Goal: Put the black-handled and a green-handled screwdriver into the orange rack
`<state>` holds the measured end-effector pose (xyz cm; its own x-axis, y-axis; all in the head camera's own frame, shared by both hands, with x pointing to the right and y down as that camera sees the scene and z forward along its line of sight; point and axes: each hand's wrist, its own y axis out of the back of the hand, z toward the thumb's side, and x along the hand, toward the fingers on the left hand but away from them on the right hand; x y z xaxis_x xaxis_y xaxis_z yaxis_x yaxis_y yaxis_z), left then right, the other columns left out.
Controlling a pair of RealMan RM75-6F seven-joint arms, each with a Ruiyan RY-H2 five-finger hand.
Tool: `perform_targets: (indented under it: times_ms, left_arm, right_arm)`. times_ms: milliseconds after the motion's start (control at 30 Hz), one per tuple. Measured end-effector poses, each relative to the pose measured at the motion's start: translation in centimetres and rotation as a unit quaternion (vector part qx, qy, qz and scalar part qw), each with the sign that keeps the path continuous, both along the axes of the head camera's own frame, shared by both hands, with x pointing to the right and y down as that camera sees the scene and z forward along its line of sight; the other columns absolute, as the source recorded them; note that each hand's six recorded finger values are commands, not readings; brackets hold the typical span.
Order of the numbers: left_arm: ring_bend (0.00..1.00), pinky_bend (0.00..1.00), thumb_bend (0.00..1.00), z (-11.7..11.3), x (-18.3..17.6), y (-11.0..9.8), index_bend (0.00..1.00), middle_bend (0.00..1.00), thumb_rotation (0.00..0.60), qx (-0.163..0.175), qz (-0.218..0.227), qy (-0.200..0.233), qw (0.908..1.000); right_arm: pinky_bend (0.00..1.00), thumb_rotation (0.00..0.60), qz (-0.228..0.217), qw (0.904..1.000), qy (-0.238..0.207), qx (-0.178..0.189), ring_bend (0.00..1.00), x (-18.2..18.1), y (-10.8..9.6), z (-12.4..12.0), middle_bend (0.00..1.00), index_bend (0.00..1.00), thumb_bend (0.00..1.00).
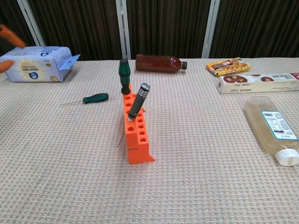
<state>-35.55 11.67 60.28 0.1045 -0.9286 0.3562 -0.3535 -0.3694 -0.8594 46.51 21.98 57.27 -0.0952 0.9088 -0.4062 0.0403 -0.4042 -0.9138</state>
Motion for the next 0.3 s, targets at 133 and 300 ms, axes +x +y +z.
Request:
perform_targets:
  times_ms: [133, 300]
  left_arm:
    - [0.0, 0.0, 0.41, -1.5, -4.8, 4.3, 0.34, 0.1, 0.6, 0.015, -0.033, -0.073, 0.9967]
    - [0.0, 0.0, 0.41, -3.0, -8.6, 9.7, 0.34, 0.09, 0.6, -0.005, -0.06, -0.113, 0.9917]
  right_arm:
    - [0.0, 0.6, -0.024, 0.9996, -0.002, 0.017, 0.0, -1.5, -0.8, 0.0, 0.0, 0.0, 0.0]
    - [0.0, 0.6, -0.035, 0.9992, -0.007, 0.015, 0.0, -2.4, -1.0, 0.1, 0.0, 0.0, 0.0]
